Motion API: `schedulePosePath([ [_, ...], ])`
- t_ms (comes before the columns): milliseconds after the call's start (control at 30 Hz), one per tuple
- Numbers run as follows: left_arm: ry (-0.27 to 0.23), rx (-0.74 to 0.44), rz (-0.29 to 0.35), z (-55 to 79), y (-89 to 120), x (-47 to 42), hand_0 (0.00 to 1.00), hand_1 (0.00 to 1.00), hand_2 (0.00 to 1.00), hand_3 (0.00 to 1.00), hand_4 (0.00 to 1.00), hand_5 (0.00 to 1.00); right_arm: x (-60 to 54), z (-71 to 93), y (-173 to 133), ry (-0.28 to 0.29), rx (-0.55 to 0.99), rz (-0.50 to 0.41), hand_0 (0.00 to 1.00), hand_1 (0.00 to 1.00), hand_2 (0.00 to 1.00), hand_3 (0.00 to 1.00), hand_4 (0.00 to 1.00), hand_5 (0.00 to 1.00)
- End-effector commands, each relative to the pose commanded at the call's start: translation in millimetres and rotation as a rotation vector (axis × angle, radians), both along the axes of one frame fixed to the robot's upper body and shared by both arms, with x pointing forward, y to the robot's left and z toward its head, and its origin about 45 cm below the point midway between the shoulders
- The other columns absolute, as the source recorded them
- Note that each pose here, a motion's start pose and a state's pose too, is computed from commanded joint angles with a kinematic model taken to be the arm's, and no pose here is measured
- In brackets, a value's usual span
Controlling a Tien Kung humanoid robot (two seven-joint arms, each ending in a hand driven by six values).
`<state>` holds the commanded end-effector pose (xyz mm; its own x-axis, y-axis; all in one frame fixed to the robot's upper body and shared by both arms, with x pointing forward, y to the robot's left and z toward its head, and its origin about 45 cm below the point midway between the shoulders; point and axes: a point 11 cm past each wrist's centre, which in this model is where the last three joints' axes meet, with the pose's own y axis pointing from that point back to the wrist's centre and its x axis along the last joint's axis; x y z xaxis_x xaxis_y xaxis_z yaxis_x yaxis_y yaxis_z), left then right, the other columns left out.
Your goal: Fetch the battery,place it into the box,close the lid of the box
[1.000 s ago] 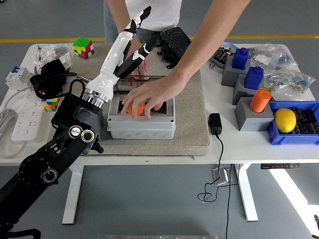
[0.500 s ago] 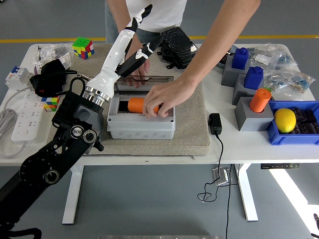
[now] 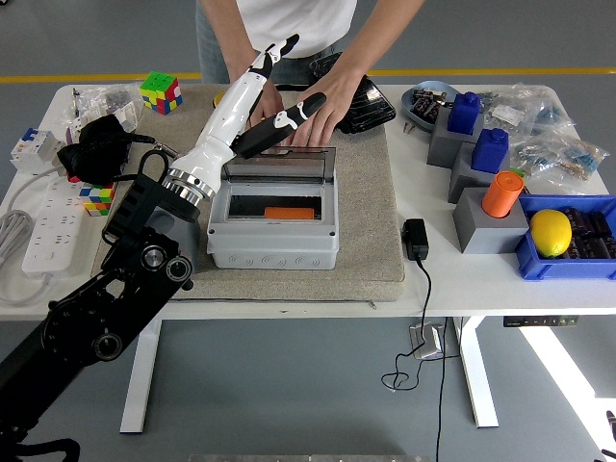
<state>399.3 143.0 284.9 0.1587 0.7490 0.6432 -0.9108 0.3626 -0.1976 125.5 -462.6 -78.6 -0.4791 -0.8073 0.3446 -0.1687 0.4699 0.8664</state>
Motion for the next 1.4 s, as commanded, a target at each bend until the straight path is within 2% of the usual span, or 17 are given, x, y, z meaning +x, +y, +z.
schedulePosePath([
  [200,0.064,0.078,0.027,-16.1,7.9,3.4,0.998,0.998,0.971,0.971,0.998,0.998,-0.7,0.1,-0.6,0.002,-0.002,0.001,0.818,0.757,0.734,0.793,0.998,0.998],
  [433,0.089,0.16,0.095,-30.6,27.5,9.3,0.998,0.998,0.956,0.956,0.998,0.998,-2.6,-0.2,-1.2,0.007,-0.003,0.0,0.818,0.757,0.734,0.792,0.998,0.998],
  [467,0.095,0.172,0.108,-33.4,31.1,10.0,0.998,0.923,0.863,0.885,0.998,0.998,-2.8,-0.2,-1.3,0.007,-0.003,-0.001,0.818,0.757,0.733,0.793,0.998,0.998],
  [633,0.126,0.227,0.153,-45.5,45.8,12.1,0.998,0.923,0.863,0.885,0.998,0.998,-3.3,-0.1,-1.7,0.008,-0.004,-0.002,0.818,0.757,0.733,0.793,0.998,0.998],
  [667,0.134,0.235,0.159,-48.0,48.5,11.9,0.998,0.849,0.802,0.837,0.998,0.998,-3.7,-0.3,-1.7,0.009,-0.004,-0.002,0.819,0.757,0.733,0.793,0.998,0.998],
  [700,0.14,0.244,0.165,-50.0,50.9,11.5,0.998,0.849,0.802,0.837,0.998,0.998,-4.1,-0.4,-1.6,0.01,-0.004,-0.003,0.819,0.757,0.733,0.793,0.998,0.998],
  [833,0.142,0.257,0.18,-51.9,56.7,10.0,0.998,0.849,0.802,0.837,0.998,0.998,-4.6,-0.7,-1.3,0.01,-0.003,-0.004,0.819,0.757,0.733,0.793,0.998,0.998],
  [867,0.142,0.257,0.182,-51.8,57.7,9.9,0.972,0.773,0.751,0.813,0.998,0.998,-4.6,-0.7,-1.2,0.01,-0.003,-0.004,0.818,0.757,0.734,0.792,0.998,0.998],
  [1033,0.129,0.261,0.195,-48.1,60.3,10.0,0.972,0.773,0.751,0.813,0.998,0.998,-3.8,-0.7,-0.7,0.008,-0.001,-0.005,0.818,0.757,0.734,0.792,0.998,0.998],
  [1067,0.127,0.263,0.196,-47.3,60.3,9.9,0.922,0.742,0.711,0.796,0.998,0.998,-3.5,-0.6,-0.8,0.007,-0.001,-0.006,0.818,0.757,0.733,0.792,0.998,0.998],
  [1233,0.13,0.274,0.198,-47.8,61.2,8.8,0.922,0.742,0.711,0.796,0.998,0.998,-3.0,-0.3,-1.1,0.005,-0.001,-0.008,0.818,0.757,0.733,0.792,0.998,0.998],
  [1267,0.131,0.276,0.199,-48.0,61.3,8.7,0.863,0.71,0.687,0.773,0.998,0.998,-3.1,-0.3,-1.1,0.005,-0.001,-0.008,0.818,0.757,0.734,0.792,0.998,0.998],
  [1400,0.125,0.284,0.203,-46.4,61.7,8.5,0.863,0.71,0.687,0.773,0.998,0.998,-2.5,-0.2,-0.9,0.004,-0.001,-0.009,0.818,0.757,0.734,0.792,0.998,0.998],
])
